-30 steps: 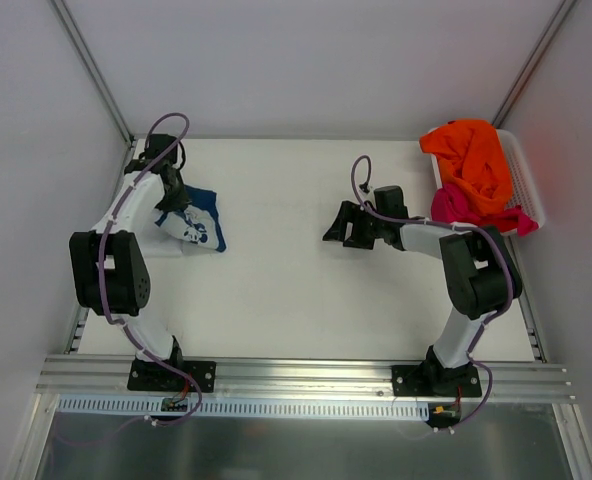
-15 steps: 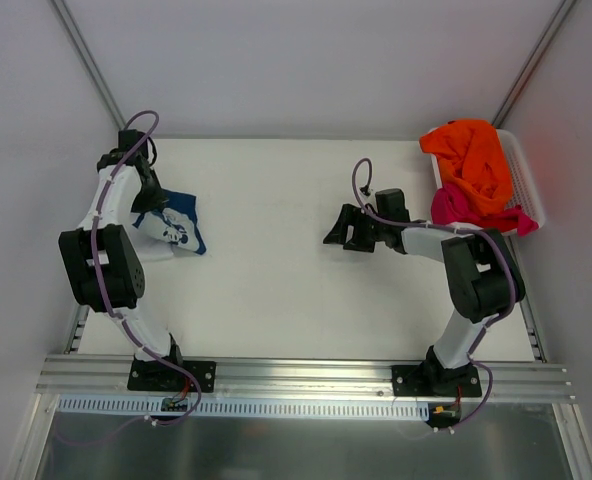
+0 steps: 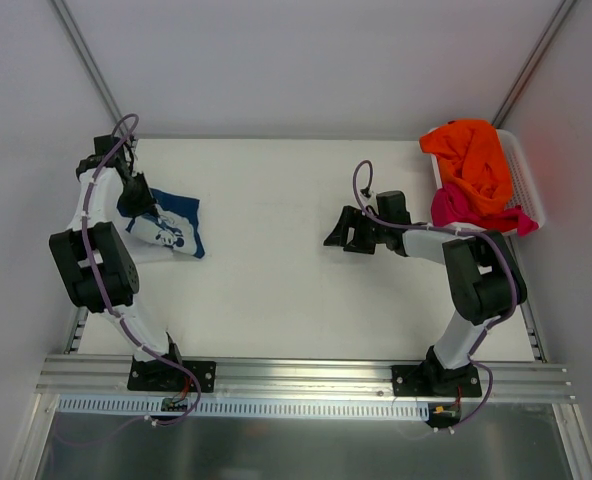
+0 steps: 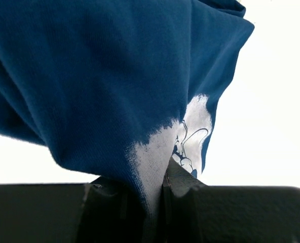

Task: Fold and stack the t-shirts
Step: Put the neatly folded tshirt into the corner of the board with the left arm

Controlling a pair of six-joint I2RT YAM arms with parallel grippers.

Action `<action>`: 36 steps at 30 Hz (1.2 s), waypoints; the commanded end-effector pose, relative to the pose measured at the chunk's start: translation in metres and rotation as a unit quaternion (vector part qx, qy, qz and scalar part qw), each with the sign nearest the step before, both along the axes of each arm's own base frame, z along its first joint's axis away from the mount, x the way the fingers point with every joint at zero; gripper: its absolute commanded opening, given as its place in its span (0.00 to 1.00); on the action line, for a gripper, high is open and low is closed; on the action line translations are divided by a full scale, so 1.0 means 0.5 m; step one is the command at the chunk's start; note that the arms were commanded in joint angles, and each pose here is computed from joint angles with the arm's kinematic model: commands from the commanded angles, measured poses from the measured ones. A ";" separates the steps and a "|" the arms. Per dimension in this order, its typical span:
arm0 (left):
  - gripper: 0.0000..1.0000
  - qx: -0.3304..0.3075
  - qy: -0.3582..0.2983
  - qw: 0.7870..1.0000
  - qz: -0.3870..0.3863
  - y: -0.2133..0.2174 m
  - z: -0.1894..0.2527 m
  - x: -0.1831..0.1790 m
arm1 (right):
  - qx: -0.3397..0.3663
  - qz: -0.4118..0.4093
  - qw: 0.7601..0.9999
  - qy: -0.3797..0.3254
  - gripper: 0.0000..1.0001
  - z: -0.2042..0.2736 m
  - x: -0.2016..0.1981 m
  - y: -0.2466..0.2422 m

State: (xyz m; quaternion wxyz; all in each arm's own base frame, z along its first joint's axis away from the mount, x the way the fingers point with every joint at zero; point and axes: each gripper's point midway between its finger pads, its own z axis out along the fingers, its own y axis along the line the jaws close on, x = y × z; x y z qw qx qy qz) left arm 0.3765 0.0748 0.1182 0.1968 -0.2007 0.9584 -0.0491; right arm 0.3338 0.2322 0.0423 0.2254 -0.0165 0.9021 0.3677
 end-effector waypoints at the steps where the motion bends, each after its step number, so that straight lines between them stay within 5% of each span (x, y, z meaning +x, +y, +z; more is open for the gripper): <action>1: 0.00 -0.019 -0.036 0.999 -0.011 -0.001 0.056 0.004 | -0.033 0.006 0.999 0.041 0.84 -0.047 -0.050 -0.023; 19: 0.00 0.006 -0.105 0.993 0.042 0.051 0.158 -0.008 | -0.035 0.009 0.998 0.048 0.84 -0.058 -0.058 -0.025; 36: 0.00 0.063 -0.008 0.989 0.137 0.145 0.042 -0.065 | -0.031 0.013 0.998 0.050 0.84 -0.062 -0.064 -0.024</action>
